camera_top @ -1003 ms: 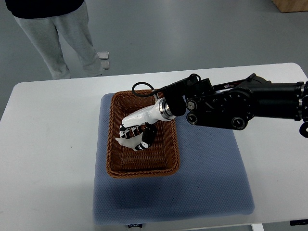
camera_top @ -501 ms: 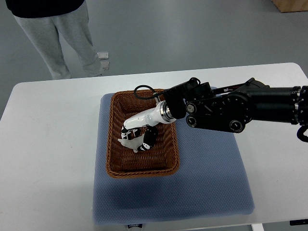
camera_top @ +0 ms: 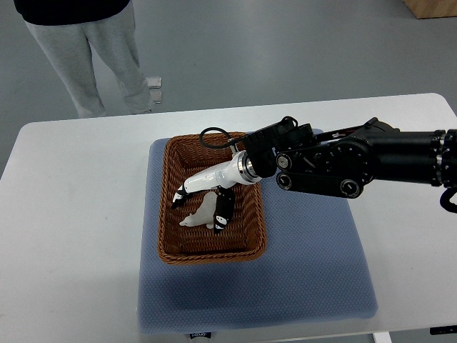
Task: Place white bear in brown basket with right hand
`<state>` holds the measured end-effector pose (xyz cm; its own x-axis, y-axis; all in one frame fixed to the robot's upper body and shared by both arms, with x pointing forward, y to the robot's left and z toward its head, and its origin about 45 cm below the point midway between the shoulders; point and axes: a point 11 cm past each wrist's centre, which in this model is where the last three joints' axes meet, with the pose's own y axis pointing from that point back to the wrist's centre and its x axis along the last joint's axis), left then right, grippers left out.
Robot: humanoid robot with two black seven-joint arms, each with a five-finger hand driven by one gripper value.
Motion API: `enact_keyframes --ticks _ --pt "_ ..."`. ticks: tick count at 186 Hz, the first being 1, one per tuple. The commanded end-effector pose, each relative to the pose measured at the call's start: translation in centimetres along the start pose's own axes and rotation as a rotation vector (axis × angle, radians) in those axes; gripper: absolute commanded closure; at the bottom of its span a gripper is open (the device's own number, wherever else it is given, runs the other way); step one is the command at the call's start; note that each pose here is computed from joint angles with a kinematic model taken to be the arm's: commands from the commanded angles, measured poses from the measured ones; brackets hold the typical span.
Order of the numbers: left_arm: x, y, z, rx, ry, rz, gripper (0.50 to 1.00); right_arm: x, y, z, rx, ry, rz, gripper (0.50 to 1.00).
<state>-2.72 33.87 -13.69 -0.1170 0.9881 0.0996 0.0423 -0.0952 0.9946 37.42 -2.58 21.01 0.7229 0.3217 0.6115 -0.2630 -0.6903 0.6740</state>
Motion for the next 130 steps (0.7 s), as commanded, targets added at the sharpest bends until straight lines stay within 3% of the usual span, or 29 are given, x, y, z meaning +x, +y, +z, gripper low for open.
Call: enact_keyframes --ticks 1,71,130 --pt "0.0 0.0 0.0 0.000 0.000 -0.001 0.500 0.3 0.2 -0.2 0.007 -0.005 0.003 0.585" --pt "0.0 0.0 0.0 0.000 0.000 0.001 0.500 1.2 0.9 0.2 0.003 -0.011 0.015 0.576" --pt "0.0 0.0 0.0 0.001 0.000 -0.001 0.500 7.3 6.8 2.7 -0.007 -0.112 0.211 0.576"
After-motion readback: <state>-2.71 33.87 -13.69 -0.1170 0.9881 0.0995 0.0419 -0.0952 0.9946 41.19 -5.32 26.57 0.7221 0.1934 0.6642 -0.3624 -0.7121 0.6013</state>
